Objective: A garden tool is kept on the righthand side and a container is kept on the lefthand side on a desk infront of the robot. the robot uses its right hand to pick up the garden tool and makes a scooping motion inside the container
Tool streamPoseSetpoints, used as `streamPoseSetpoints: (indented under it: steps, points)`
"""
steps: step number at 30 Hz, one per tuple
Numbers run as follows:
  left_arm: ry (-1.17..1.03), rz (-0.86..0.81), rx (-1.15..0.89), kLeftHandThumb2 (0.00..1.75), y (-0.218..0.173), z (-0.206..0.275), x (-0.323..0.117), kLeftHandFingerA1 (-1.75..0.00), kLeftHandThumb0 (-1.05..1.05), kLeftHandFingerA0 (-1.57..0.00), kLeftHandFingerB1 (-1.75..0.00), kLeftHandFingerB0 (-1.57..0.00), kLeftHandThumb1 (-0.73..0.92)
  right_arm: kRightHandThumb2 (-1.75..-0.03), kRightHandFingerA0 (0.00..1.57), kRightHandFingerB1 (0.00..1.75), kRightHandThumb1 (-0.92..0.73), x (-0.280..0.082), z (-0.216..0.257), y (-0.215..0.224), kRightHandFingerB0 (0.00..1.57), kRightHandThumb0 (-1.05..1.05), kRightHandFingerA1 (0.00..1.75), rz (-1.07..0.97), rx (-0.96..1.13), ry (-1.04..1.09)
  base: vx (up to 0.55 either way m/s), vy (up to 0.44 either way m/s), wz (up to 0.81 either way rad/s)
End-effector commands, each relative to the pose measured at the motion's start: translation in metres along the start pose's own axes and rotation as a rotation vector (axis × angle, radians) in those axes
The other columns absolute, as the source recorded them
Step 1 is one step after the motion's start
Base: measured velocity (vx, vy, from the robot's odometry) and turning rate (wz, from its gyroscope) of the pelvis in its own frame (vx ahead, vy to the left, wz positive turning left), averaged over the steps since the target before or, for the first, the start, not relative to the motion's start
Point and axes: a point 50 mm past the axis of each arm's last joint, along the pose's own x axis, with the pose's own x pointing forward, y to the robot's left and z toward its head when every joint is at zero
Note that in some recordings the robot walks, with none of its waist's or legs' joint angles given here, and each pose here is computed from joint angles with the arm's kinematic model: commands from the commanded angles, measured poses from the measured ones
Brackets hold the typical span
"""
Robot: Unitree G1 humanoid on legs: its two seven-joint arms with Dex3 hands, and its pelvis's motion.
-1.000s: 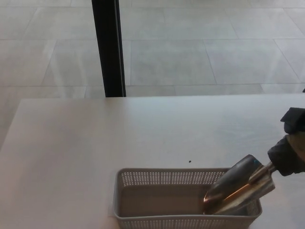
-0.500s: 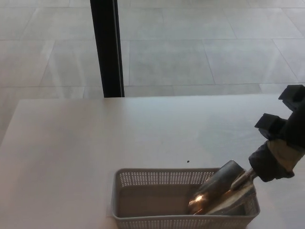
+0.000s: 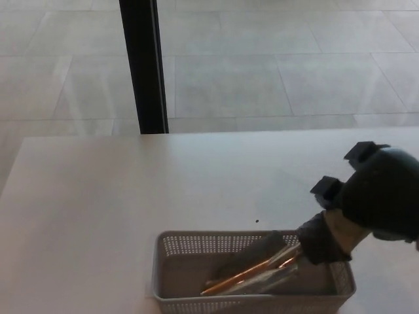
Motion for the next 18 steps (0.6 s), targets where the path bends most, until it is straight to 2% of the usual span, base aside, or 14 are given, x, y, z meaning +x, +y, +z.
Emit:
streamPoseSetpoints:
  steps: [1,2,4,6,7,8,9,10,11,12,14,15,16,18]
  points:
    - [-0.013,-0.002,0.037,0.59,0.002,0.001,-0.001,-0.78,-0.60,-0.75,-0.50,-0.63,0.62,-0.94,0.94,0.94,-0.73,0.018,0.043,0.025,0.78,-0.39,1.75,0.239,0.236,0.158,0.00,0.000,0.00]
    - [-0.017,-0.002,0.050,0.59,0.001,0.001,-0.001,-0.78,-0.60,-0.75,-0.50,-0.63,0.62,-0.94,0.94,0.94,-0.73,0.019,0.046,0.027,0.78,-0.39,1.75,0.232,0.259,0.165,0.00,0.000,0.00]
    - [-0.012,-0.002,0.028,0.59,0.001,0.002,0.000,-0.84,-0.59,-0.74,-0.50,-0.64,0.61,-0.92,0.91,0.81,-0.77,0.021,0.052,0.028,0.77,-0.40,1.75,0.243,0.275,0.167,0.00,0.000,0.00]
    - [-0.012,0.001,0.034,0.58,0.001,0.002,0.000,-0.79,-0.59,-0.74,-0.50,-0.64,0.61,-0.87,0.89,0.87,-0.76,0.022,0.057,0.029,0.76,-0.41,1.73,0.245,0.289,0.163,0.00,0.000,0.00]
    - [-0.011,0.003,0.039,0.58,0.001,0.002,0.000,-0.84,-0.59,-0.76,-0.50,-0.65,0.61,-0.86,0.90,1.02,-0.75,0.022,0.058,0.029,0.76,-0.41,1.75,0.249,0.300,0.165,0.00,0.000,0.00]
    - [-0.012,0.005,0.031,0.58,0.001,0.002,0.000,-0.85,-0.60,-0.77,-0.52,-0.66,0.60,-0.87,0.89,0.98,-0.75,0.023,0.059,0.029,0.75,-0.40,1.75,0.254,0.309,0.167,0.00,0.000,0.00]
    - [-0.008,0.003,0.035,0.94,0.001,0.001,0.000,-0.87,-0.60,-0.78,-0.64,-0.59,0.49,-0.87,0.89,0.95,-0.74,0.022,0.058,0.029,0.74,-0.39,1.75,0.242,0.311,0.168,0.00,0.000,0.00]
    - [-0.008,0.003,0.035,0.94,0.001,0.001,0.000,-0.87,-0.60,-0.78,-0.64,-0.59,0.49,-0.87,0.89,0.95,-0.74,0.022,0.059,0.029,0.74,-0.39,1.75,0.242,0.311,0.171,0.00,0.000,0.00]
    - [-0.005,-0.001,0.029,0.58,0.001,0.000,-0.001,-0.78,-0.60,-0.75,-0.51,-0.65,0.60,-0.92,0.90,0.95,-0.76,0.021,0.056,0.028,0.74,-0.38,1.75,0.226,0.311,0.175,0.00,0.000,0.00]
    - [-0.003,-0.001,0.029,0.58,0.002,-0.002,-0.001,-0.76,-0.60,-0.74,-0.50,-0.64,0.61,-0.90,0.90,0.95,-0.72,0.020,0.055,0.028,0.74,-0.37,1.75,0.212,0.328,0.182,0.00,0.000,0.00]
    - [-0.012,-0.003,0.047,0.59,0.002,-0.002,-0.001,-0.73,-0.59,-0.72,-0.50,-0.65,0.62,-0.98,0.92,1.40,-0.57,0.018,0.051,0.029,0.79,-0.34,1.75,0.190,0.403,0.207,0.00,0.000,0.00]
    - [-0.010,-0.002,0.044,0.59,0.002,-0.002,-0.001,-0.73,-0.59,-0.71,-0.50,-0.65,0.62,-0.98,0.92,1.15,-0.57,0.017,0.048,0.029,0.79,-0.34,1.75,0.195,0.470,0.226,0.00,0.000,0.00]
    - [-0.008,0.000,0.040,0.58,0.002,-0.002,-0.001,-0.72,-0.59,-0.70,-0.50,-0.65,0.61,-1.07,0.98,1.16,-0.54,0.016,0.045,0.029,0.84,-0.28,1.75,0.197,0.530,0.246,0.00,0.000,0.00]
    - [-0.008,0.001,0.012,0.58,0.002,-0.001,-0.001,-0.72,-0.57,-0.68,-0.50,-0.64,0.61,-1.09,0.97,1.13,-0.53,0.014,0.038,0.029,0.85,-0.27,1.75,0.185,0.657,0.285,0.00,0.000,0.00]
